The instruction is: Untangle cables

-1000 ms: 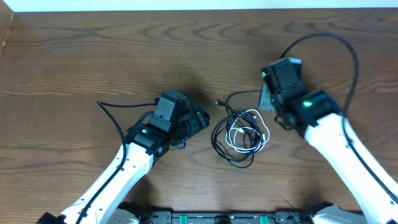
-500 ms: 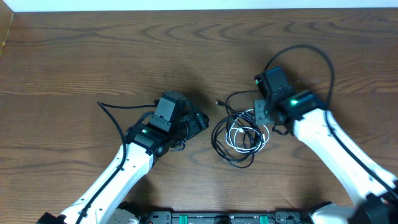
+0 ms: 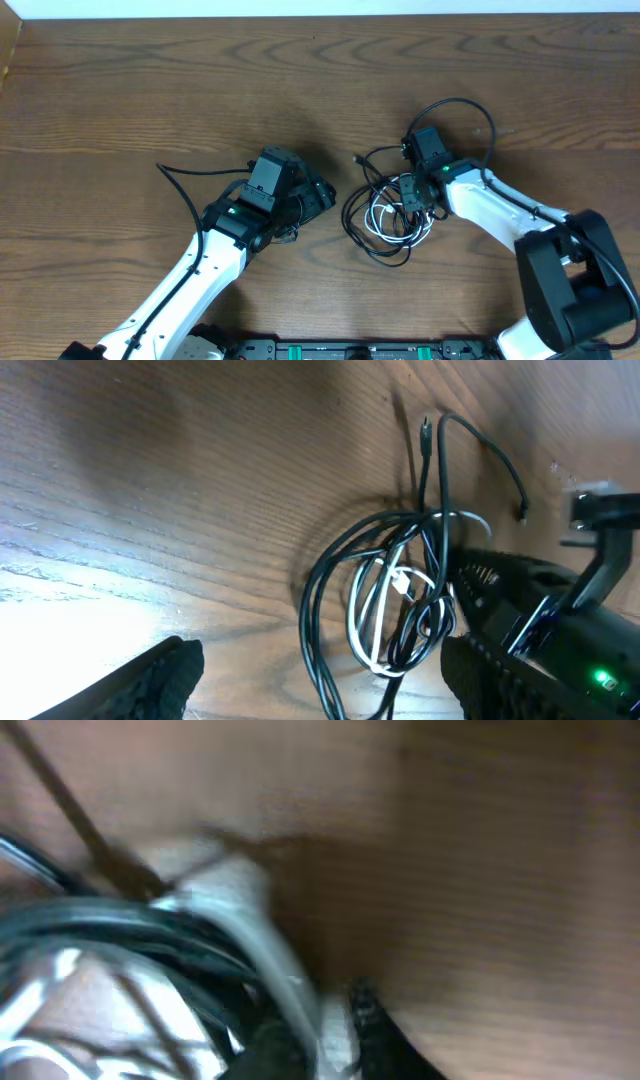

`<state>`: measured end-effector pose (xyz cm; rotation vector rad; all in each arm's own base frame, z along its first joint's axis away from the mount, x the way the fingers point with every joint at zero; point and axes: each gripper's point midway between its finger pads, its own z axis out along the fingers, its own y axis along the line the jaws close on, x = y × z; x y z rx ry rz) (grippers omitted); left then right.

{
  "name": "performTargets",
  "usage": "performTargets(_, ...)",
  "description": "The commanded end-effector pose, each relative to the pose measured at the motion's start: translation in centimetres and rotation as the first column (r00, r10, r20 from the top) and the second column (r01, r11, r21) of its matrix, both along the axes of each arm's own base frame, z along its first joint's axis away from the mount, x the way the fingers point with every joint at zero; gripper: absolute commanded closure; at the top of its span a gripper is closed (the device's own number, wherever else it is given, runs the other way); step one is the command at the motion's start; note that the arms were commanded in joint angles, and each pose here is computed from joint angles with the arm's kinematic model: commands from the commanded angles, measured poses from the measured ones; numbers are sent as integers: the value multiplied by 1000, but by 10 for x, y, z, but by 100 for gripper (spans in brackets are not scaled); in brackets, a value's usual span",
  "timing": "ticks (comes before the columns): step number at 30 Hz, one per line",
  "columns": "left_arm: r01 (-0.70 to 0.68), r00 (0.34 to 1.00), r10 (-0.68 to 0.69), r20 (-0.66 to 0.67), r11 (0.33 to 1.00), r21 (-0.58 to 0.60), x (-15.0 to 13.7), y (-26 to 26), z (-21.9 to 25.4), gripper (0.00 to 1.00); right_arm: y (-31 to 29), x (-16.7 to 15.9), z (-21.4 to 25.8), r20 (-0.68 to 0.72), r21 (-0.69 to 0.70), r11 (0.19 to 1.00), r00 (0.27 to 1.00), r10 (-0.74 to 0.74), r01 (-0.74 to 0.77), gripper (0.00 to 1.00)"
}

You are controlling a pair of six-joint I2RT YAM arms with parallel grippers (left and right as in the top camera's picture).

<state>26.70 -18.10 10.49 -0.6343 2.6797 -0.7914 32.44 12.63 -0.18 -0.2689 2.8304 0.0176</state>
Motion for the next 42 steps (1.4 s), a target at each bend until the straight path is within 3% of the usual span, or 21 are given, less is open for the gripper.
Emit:
performTargets(1, 2, 1000, -3, 15, 1000, 12, 4, 0, 3, 18, -6, -6, -10, -31, -33, 999, 999, 38, -39, 99)
performTargets(5, 2, 1000, -2, 15, 1000, 13, 4, 0, 3, 17, -4, 1, 17, -12, -27, 999, 999, 34, -35, 99)
performTargets(12, 2, 1000, -2, 15, 1000, 12, 4, 0, 3, 17, 4, 26, 134, 162, 40, 998, 986, 49, -56, 99)
performTargets(17, 2, 1000, -2, 15, 1000, 12, 4, 0, 3, 17, 48, 19, 181, 225, 266, 946, 966, 128, -187, 99)
performTargets(22, 2, 1000, -2, 15, 1000, 12, 4, 0, 3, 17, 65, 22, 168, 212, 284, 933, 964, 161, -219, 99)
performTargets(31, 3, 1000, -3, -5, 1000, 23, 0, 2, 0, 17, 70, 19, 108, 40, 264, 950, 986, 161, -166, 99)
performTargets(32, 3, 1000, -2, -5, 1000, 23, 0, 2, 0, 17, 68, 19, 107, 35, 252, 954, 987, 157, -160, 92)
performTargets(33, 3, 1000, -2, -4, 1000, 23, 0, 2, 0, 17, 64, 19, 106, 32, 234, 960, 988, 149, -152, 78)
performTargets(37, -7, 1000, 7, 2, 999, 35, 1, 5, -1, 17, 41, 17, 99, 3, 137, 989, 998, 57, -57, 53)
performTargets(42, -8, 1000, 8, 3, 999, 37, 1, 5, -1, 17, 17, 7, 93, -67, 89, 987, 990, -125, 131, 45)
